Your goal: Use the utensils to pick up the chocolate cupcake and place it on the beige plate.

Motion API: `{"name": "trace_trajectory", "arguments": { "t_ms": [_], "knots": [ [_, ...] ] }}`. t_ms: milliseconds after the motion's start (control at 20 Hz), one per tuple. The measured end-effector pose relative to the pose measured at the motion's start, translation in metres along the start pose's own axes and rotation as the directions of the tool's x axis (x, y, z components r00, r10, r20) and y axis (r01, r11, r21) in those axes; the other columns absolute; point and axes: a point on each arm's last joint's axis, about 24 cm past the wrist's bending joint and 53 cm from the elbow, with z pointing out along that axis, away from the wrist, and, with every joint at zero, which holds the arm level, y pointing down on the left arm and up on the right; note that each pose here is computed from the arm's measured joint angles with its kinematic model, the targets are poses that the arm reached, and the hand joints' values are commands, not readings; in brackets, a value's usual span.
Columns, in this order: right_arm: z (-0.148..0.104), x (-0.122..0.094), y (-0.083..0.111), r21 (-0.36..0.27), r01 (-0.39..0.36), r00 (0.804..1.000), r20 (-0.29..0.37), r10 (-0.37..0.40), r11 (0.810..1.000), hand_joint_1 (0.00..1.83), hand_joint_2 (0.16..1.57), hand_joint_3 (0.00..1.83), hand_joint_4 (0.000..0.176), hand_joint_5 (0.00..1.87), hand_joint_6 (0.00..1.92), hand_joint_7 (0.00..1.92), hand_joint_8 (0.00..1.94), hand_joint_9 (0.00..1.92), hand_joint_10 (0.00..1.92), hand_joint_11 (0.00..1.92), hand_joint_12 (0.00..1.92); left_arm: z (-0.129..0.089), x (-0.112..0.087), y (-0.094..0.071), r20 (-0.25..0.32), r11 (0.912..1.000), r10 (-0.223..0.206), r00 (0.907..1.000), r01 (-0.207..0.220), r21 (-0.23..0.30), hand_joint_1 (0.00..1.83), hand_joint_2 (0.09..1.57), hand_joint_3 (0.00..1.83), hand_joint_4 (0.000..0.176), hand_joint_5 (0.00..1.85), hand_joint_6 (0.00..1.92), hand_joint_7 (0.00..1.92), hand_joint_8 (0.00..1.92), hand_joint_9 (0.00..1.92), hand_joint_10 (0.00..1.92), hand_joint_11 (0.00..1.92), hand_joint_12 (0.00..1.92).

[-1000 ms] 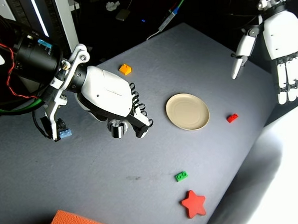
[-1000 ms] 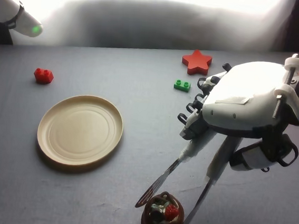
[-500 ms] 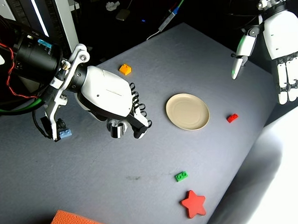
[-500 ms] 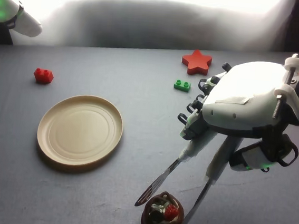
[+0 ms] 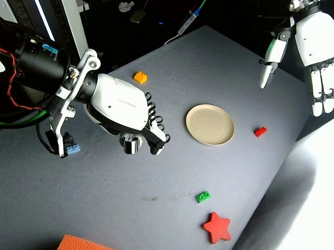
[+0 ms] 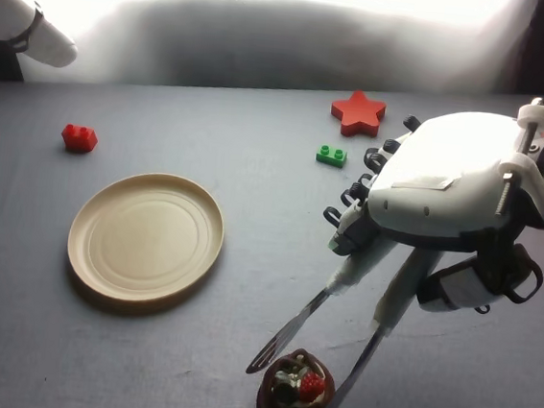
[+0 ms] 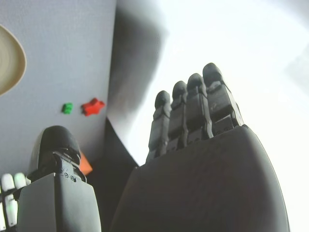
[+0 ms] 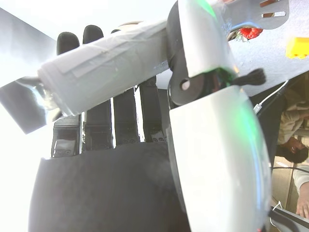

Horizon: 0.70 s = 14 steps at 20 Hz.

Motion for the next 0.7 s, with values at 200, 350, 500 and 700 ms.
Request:
{"name": "trace_trajectory", "arguments": {
  "t_ms": [200, 350, 500, 700],
  "knots": [
    [0.0000, 0.0000, 0.0000, 0.000, 0.000, 1.000, 0.000, 0.000, 1.000, 1.16, 1.18, 0.00, 0.000, 0.80, 0.98, 0.87, 0.01, 0.91, 0.04, 0.52, 0.93, -0.0002, 0.0003, -0.0018, 0.000, 1.0000, 0.001, 1.0000, -0.001, 0.004, 0.42, 1.07, 0.00, 0.000, 0.13, 0.01, 0.11, 0.00, 0.07, 0.00, 0.00, 0.17],
    [0.0000, 0.0002, 0.0004, -0.001, -0.007, 1.000, -0.001, 0.007, 1.000, 1.18, 1.21, 0.01, 0.000, 0.70, 1.36, 0.86, 1.18, 0.99, 0.06, 0.55, 0.99, -0.0002, 0.0002, -0.0016, 0.000, 1.0000, 0.001, 1.0000, -0.001, 0.003, 0.43, 1.07, 0.00, 0.000, 0.13, 0.01, 0.11, 0.01, 0.08, 0.00, 0.00, 0.17],
    [-0.0001, 0.0003, 0.0007, -0.002, -0.007, 1.000, -0.001, 0.007, 1.000, 1.36, 1.17, 0.00, 0.000, 0.80, 1.09, 0.84, 1.20, 0.85, 1.35, 0.66, 1.29, -0.0002, 0.0001, -0.0016, 0.001, 1.0000, 0.005, 1.0000, -0.005, 0.003, 0.41, 1.07, 0.00, 0.000, 0.12, 0.00, 0.09, 0.00, 0.07, 0.00, 0.00, 0.17],
    [-0.0004, 0.0004, 0.0027, -0.007, -0.015, 1.000, 0.000, 0.015, 1.000, 1.38, 1.13, 0.00, 0.000, 0.91, 0.95, 0.92, 1.04, 0.94, 1.25, 0.78, 1.22, -0.0002, 0.0002, -0.0015, 0.000, 1.0000, 0.005, 1.0000, -0.005, 0.003, 0.42, 1.07, 0.00, 0.000, 0.13, 0.00, 0.11, 0.00, 0.08, 0.00, 0.00, 0.19]
  ]
}}
